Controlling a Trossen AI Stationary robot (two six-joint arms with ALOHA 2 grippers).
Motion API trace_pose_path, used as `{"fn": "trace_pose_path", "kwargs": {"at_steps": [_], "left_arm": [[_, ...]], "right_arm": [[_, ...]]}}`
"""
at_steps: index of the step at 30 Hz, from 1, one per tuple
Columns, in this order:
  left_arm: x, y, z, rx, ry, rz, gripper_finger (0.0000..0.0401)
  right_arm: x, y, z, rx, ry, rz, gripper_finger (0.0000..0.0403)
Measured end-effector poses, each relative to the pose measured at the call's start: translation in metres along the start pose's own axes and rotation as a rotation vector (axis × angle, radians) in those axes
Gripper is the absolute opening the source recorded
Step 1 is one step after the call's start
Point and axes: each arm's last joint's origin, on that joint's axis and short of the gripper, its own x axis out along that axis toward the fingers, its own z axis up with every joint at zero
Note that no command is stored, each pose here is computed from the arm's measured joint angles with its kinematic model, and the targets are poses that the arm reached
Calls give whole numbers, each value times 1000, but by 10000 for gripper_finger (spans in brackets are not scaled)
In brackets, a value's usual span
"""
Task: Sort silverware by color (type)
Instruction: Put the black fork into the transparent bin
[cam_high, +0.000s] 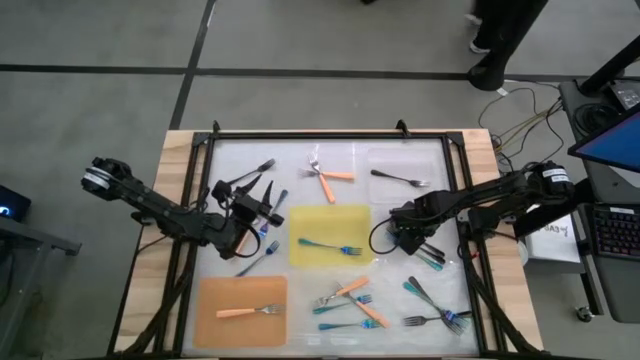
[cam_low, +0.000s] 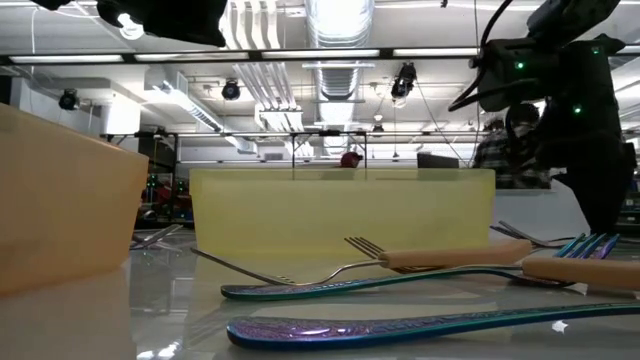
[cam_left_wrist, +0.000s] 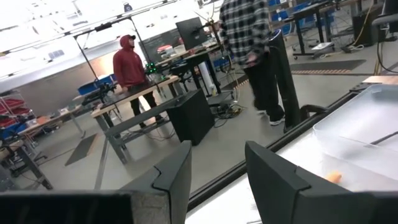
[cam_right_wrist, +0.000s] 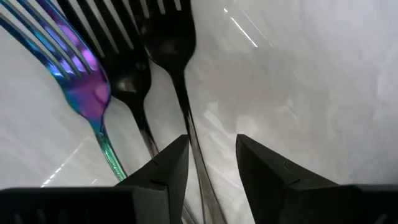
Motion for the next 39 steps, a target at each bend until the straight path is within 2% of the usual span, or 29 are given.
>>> {"fn": "trace_pose_path", "kwargs": {"at_steps": [8, 16, 27, 31, 37, 39], "left_arm": [[0, 0, 0, 2, 0, 0, 131], [0, 0, -1, 5, 0, 0, 131], [0, 0, -1, 5, 0, 0, 131], [0, 0, -1, 5, 0, 0, 131], [0, 0, -1, 5, 0, 0, 131], [0, 0, -1, 5, 0, 0, 131]], "right_arm": [[0, 4, 4, -4, -37, 44, 125], [3, 2, 5, -1, -103, -4, 125], [14, -1, 4, 9, -136, 25, 123], [17, -2, 3, 15, -134, 18, 99], [17, -2, 3, 7, -135, 25, 24], [17, -2, 3, 2, -134, 25, 15]]}}
